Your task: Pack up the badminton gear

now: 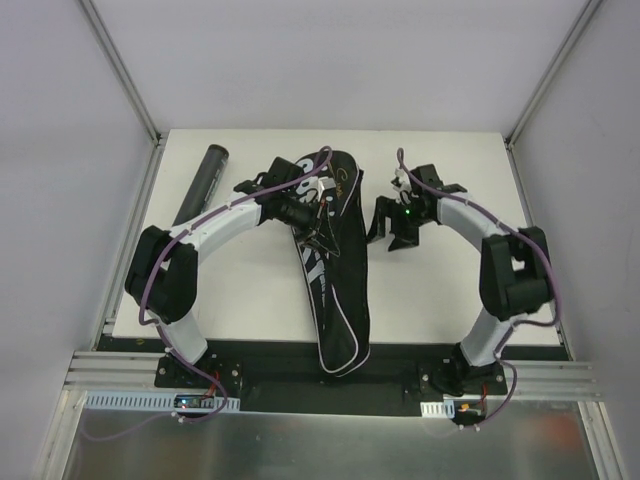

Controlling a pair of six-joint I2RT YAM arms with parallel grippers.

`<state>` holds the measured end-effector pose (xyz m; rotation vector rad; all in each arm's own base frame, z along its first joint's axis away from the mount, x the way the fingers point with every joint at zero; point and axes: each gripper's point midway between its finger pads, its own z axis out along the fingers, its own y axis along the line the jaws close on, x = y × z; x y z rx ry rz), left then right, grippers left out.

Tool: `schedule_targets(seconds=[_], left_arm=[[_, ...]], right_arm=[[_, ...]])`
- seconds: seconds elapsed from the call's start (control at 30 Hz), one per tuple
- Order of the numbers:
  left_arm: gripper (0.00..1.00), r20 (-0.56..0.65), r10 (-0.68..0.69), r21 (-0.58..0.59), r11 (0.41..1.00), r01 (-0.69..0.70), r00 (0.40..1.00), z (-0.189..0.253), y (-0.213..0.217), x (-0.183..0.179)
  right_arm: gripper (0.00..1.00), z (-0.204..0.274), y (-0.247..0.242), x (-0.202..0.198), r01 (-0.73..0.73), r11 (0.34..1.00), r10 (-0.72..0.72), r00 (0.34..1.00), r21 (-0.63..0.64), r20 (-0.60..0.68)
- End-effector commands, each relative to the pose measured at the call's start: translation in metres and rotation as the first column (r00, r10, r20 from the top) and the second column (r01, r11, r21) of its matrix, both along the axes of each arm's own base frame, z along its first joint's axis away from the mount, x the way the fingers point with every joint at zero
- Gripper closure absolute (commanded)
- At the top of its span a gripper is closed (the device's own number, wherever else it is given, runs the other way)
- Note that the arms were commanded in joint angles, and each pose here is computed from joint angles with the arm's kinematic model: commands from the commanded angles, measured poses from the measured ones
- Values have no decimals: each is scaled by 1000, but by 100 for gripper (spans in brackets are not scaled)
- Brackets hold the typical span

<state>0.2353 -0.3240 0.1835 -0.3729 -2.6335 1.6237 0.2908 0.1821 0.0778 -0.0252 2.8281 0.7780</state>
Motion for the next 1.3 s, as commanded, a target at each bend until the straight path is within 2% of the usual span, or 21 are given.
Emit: schedule_targets(seconds=[0.0,0.1,0.27,0.37,0.4,0.47,0.5,0.53,0.57,0.6,0.63,0.67,0.8,0.87,0.9,0.93,0.97,1.03,1.27], left_arm=[[100,88,-58,-45,997,62,994,32,2,-8],[100,93,-65,-36,997,68,994,33,5,-10],[100,126,-74,-39,996,80,989,40,5,-12],[100,137,-77,-27,996,82,988,40,7,-11],[100,137,-80,-22,996,84,987,39,7,-12],[100,142,-77,11,997,76,987,33,11,-12],[100,148,-78,20,997,76,986,31,12,-12],[100,154,-81,32,997,77,985,28,13,-11],[99,155,-77,55,996,70,985,23,15,-10],[94,156,-80,63,995,71,985,21,16,-10],[91,161,-93,76,994,81,983,16,17,-9],[89,144,-96,112,991,80,985,10,21,-10],[82,163,-106,194,978,73,981,-2,28,-3],[65,166,-101,203,977,67,981,-2,27,-1],[59,177,-106,204,976,69,979,0,25,-2],[47,194,-117,205,976,77,974,1,23,-2],[40,205,-140,211,973,97,969,1,18,-7],[34,245,-155,236,967,96,957,1,14,-6],[29,429,-228,357,931,68,874,4,-9,1]], right_arm=[[19,25,37,58,-170,972,152,982,165,113],[20,6,53,88,-163,964,148,985,209,85],[27,-15,64,116,-104,966,82,992,237,99],[38,-15,70,130,-77,959,43,991,272,127],[50,-12,74,133,-78,955,40,990,287,137],[63,0,78,135,-61,945,19,991,323,133],[76,9,82,137,-61,938,11,989,340,148],[84,11,81,132,-48,936,0,991,350,135],[94,33,82,131,-15,926,-40,989,376,139],[99,39,80,127,19,924,-71,990,383,121],[99,42,77,121,67,920,-109,990,386,89],[99,57,72,110,173,896,-203,979,409,31],[99,81,69,79,340,814,-348,935,470,-74],[99,82,66,70,376,803,-382,920,462,-86],[99,95,65,68,383,790,-398,914,479,-74],[99,95,64,63,394,788,-407,910,473,-80],[99,95,65,60,406,786,-418,904,466,-83],[99,98,65,50,439,768,-441,890,466,-112],[99,104,63,23,568,704,-549,816,426,-180]])
